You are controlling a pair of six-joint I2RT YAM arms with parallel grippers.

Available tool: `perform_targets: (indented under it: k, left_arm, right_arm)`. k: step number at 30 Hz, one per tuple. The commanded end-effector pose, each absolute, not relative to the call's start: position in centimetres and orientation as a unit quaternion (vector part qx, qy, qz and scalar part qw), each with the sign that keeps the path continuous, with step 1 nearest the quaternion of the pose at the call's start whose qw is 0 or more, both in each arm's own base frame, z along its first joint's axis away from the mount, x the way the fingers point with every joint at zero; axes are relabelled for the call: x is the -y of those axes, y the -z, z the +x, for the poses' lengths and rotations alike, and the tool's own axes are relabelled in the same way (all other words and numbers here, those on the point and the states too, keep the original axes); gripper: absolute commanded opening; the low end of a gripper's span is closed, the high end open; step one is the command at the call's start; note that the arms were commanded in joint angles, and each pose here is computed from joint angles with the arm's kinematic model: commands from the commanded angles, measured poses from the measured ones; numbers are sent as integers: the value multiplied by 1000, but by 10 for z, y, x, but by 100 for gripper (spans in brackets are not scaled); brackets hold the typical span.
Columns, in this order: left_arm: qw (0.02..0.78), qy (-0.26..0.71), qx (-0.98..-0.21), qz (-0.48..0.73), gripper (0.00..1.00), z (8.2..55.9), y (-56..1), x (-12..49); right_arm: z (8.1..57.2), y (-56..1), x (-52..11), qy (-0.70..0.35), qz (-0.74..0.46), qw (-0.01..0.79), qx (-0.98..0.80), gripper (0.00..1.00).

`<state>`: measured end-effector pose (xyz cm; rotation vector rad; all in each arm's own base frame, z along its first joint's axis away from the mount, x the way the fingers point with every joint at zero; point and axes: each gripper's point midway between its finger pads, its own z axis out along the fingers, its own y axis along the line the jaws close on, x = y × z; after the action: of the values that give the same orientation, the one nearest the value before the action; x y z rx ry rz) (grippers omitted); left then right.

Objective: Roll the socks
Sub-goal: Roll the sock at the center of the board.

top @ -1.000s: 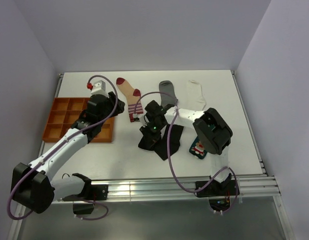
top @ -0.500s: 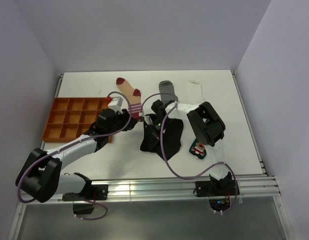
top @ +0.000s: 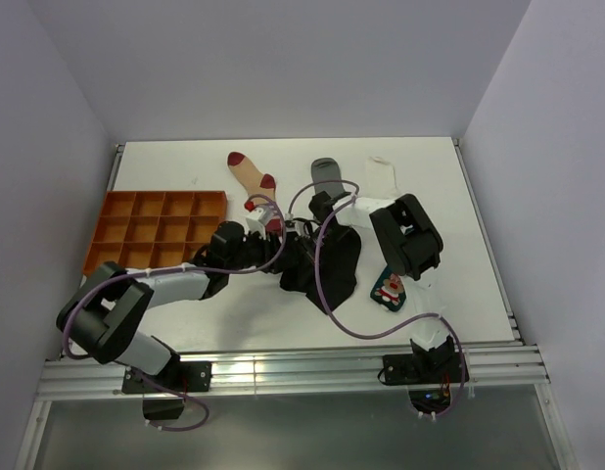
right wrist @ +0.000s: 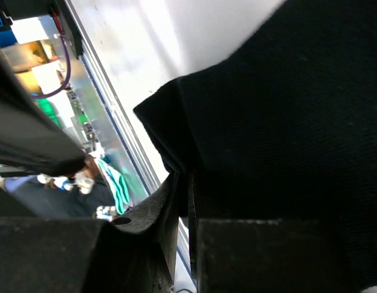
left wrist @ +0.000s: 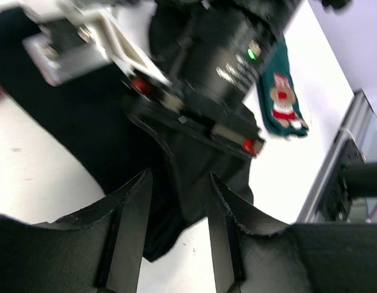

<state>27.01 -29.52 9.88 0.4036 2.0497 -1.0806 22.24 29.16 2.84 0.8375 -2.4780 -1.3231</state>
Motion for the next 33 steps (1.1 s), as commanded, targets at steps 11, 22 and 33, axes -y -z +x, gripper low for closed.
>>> perform_targets:
  k: [11,22,33]
  left_arm:
    - [351,485,-779,183,53,254,-82,317]
    - [323,498,-787,168,56,243,-60,316]
    - [304,505,-792,158,56,236,-48,314]
  right_arm:
    - [235,-35,-285,487,243,123,830,0]
    - [240,-35,-281,492,228,122,831,0]
    - [252,-35,-271,498,200,118,835,0]
